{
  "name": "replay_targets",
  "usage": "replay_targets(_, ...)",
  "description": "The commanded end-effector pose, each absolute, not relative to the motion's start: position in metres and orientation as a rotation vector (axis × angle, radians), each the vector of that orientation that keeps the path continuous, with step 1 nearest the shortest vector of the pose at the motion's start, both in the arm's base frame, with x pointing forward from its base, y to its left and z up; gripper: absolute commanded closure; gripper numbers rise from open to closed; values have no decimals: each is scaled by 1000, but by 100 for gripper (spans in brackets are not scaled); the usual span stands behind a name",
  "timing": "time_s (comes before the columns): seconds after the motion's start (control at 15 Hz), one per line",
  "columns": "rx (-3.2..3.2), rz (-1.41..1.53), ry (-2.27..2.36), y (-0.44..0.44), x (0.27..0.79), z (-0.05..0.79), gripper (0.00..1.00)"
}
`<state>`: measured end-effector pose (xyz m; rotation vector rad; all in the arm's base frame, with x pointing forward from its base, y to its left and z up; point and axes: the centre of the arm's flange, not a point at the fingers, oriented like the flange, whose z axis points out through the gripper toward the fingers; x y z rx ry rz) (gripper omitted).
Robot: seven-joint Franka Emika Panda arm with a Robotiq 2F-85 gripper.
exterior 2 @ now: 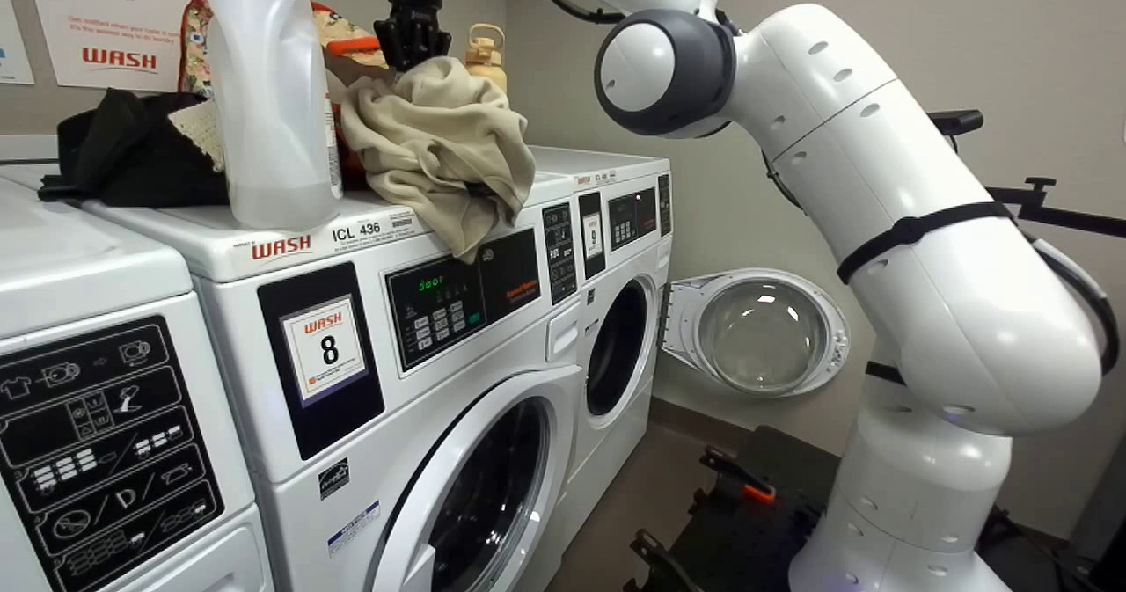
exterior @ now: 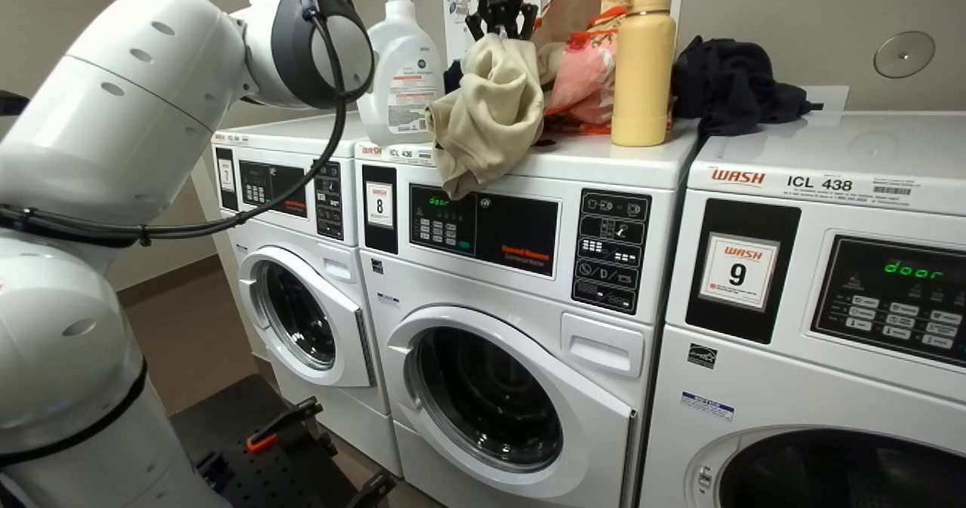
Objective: Remove the beige clothing from the bag
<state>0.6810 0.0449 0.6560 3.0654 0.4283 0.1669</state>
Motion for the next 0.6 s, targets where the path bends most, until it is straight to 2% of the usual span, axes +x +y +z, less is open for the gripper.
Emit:
replay_targets(0.0,3049,247,420,36,666,692,31)
replay_targets(0.27,3027,324,420,31,650,727,1)
replay_targets(0.53,3002,463,409,32,643,749,0)
